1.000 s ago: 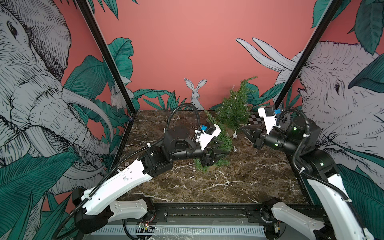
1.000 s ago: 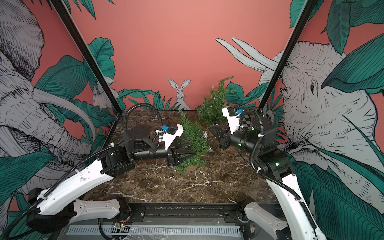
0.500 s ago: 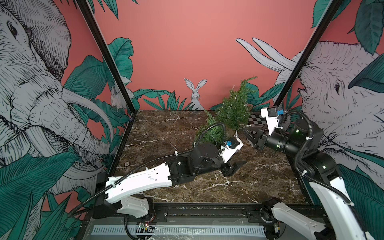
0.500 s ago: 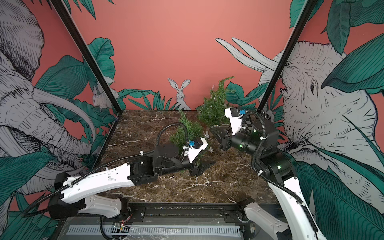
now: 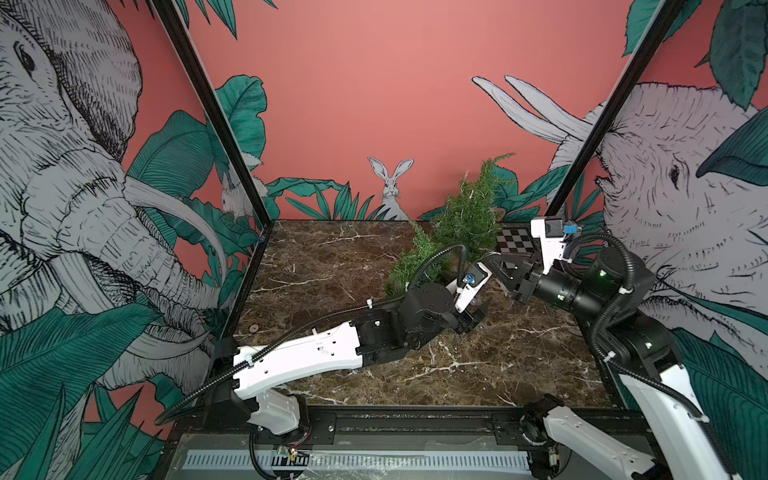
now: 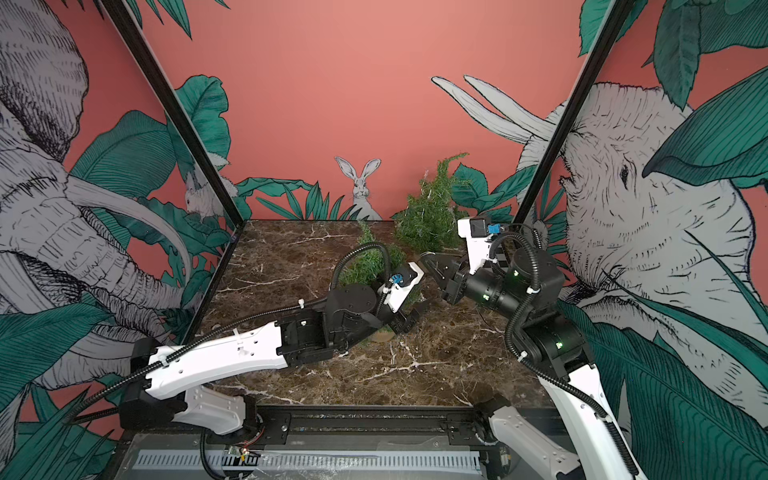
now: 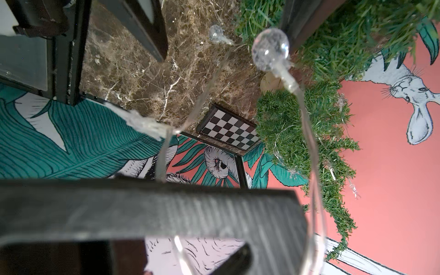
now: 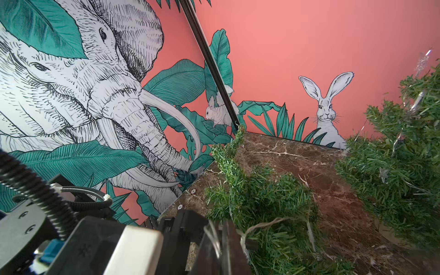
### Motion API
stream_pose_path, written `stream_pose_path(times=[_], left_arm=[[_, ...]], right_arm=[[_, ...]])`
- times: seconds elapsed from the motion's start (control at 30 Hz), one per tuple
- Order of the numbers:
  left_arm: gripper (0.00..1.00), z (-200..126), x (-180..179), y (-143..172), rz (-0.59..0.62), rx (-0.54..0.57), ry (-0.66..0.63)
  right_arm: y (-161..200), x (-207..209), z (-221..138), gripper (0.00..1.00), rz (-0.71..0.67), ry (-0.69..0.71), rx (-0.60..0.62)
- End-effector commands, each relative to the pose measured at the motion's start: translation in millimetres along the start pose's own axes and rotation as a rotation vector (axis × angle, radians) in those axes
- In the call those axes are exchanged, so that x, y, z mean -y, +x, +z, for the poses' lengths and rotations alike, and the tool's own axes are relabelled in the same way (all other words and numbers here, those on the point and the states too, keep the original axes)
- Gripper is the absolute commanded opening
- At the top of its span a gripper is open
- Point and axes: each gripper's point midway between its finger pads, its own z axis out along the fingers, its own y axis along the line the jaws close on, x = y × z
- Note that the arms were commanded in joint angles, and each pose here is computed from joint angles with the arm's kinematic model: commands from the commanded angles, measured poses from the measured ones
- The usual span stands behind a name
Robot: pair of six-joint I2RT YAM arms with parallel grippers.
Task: Wrap string light around the christmas tree
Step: Wrap the light string around the Christmas tree.
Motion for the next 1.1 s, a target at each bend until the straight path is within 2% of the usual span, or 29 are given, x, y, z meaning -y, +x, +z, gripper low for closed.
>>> stream_pose_path(times=[0.0, 0.23, 0.37, 0.57, 0.63, 0.7, 0.9, 0.97, 1.07], left_arm=[[0.66, 7, 3, -22, -0.010, 0.062, 0.002], [0.58, 15, 4, -28, -0.036, 0.110, -0.013], [0.53, 15, -5, -34, 0.006, 0.135, -0.067], [0.59, 17, -12, -33, 0.058, 0.151, -0.118], [0.51, 17, -10, -36, 0.060, 0.168, -0.110], [0.49, 19, -4, -38, 0.065, 0.184, -0.081], [0.12, 17, 10, -36, 0.038, 0.192, 0.005], [0.11, 14, 12, -33, 0.024, 0.184, 0.027], [0.18, 9, 14, -30, -0.002, 0.172, 0.054]], right_arm=[[-19, -11, -8, 0.10, -0.029, -0.023, 0.087], [-30, -13, -15, 0.10, -0.034, -0.011, 0.143], [-22, -5, -6, 0.10, 0.001, -0.015, 0.131], [-22, -2, -2, 0.10, 0.007, -0.012, 0.142], [-21, 1, 0, 0.10, 0.012, -0.006, 0.146], [-21, 3, 3, 0.10, 0.021, -0.007, 0.147], [-29, 5, 8, 0.10, 0.024, -0.006, 0.173], [-33, 5, 9, 0.10, 0.020, -0.006, 0.180], [-37, 6, 12, 0.11, 0.014, -0.006, 0.184]])
